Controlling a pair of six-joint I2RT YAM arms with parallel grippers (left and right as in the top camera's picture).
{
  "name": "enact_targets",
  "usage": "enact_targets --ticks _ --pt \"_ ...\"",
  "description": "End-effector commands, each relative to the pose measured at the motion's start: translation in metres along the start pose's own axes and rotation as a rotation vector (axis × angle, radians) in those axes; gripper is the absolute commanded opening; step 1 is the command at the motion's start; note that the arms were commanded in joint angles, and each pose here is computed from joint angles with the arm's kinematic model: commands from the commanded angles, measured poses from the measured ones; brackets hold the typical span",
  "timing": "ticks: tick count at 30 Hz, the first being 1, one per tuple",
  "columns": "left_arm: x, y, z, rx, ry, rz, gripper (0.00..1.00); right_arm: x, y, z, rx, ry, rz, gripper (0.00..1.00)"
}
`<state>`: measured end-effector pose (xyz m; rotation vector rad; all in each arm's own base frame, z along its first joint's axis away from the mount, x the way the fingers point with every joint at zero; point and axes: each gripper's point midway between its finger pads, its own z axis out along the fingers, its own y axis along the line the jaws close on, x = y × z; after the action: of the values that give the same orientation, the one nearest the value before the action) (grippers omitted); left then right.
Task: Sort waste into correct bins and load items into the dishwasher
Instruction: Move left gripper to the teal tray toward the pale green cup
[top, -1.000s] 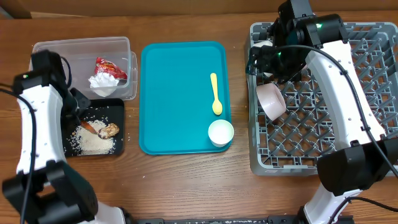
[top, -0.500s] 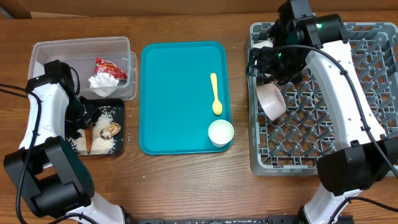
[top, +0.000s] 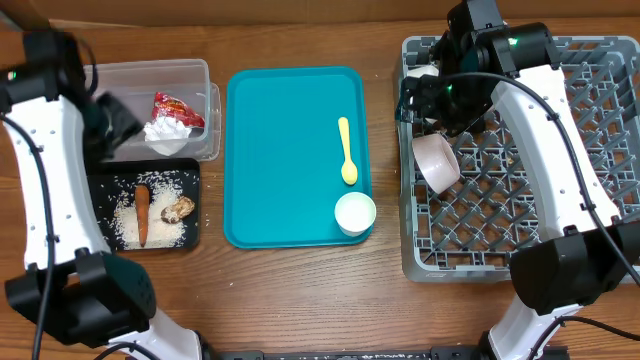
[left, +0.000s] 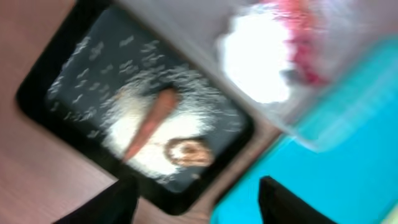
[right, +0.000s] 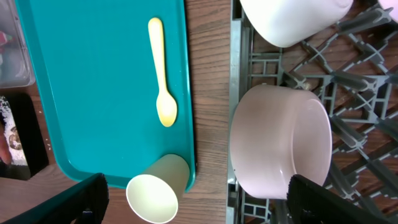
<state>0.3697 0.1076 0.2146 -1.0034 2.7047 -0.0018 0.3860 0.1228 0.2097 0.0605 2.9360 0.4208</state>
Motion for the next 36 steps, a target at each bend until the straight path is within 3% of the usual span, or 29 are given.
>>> enact_targets --ticks 1,6,13,16,24,30,36 --pt "0.025 -0.067 -0.024 0.215 0.032 0.247 0.7 0.002 0.016 -0.015 -0.035 -0.044 -0.039 0.94" --pt "0.077 -0.126 -0.029 0.287 0.077 0.505 0.77 0.0 0.026 -0.014 -0.045 -0.057 -0.065 0.94" --pt "0.156 -0.175 -0.029 0.325 0.149 0.79 0.74 0.002 0.025 -0.013 -0.04 -0.051 -0.064 0.94" --pt "0.187 -0.182 -0.018 0.312 0.205 0.847 0.7 0.001 0.023 -0.013 -0.031 -0.054 -0.061 0.94" --pt "0.259 -0.189 0.022 0.342 0.352 0.935 0.72 0.0 0.02 -0.014 -0.017 -0.059 -0.061 0.94" --pt "0.282 -0.209 0.038 0.416 0.33 0.991 0.8 0.001 0.02 -0.013 -0.016 -0.054 -0.06 0.94" --pt "0.292 -0.205 0.064 0.339 0.321 1.065 0.84 0.003 0.019 -0.013 -0.015 -0.049 -0.058 0.94"
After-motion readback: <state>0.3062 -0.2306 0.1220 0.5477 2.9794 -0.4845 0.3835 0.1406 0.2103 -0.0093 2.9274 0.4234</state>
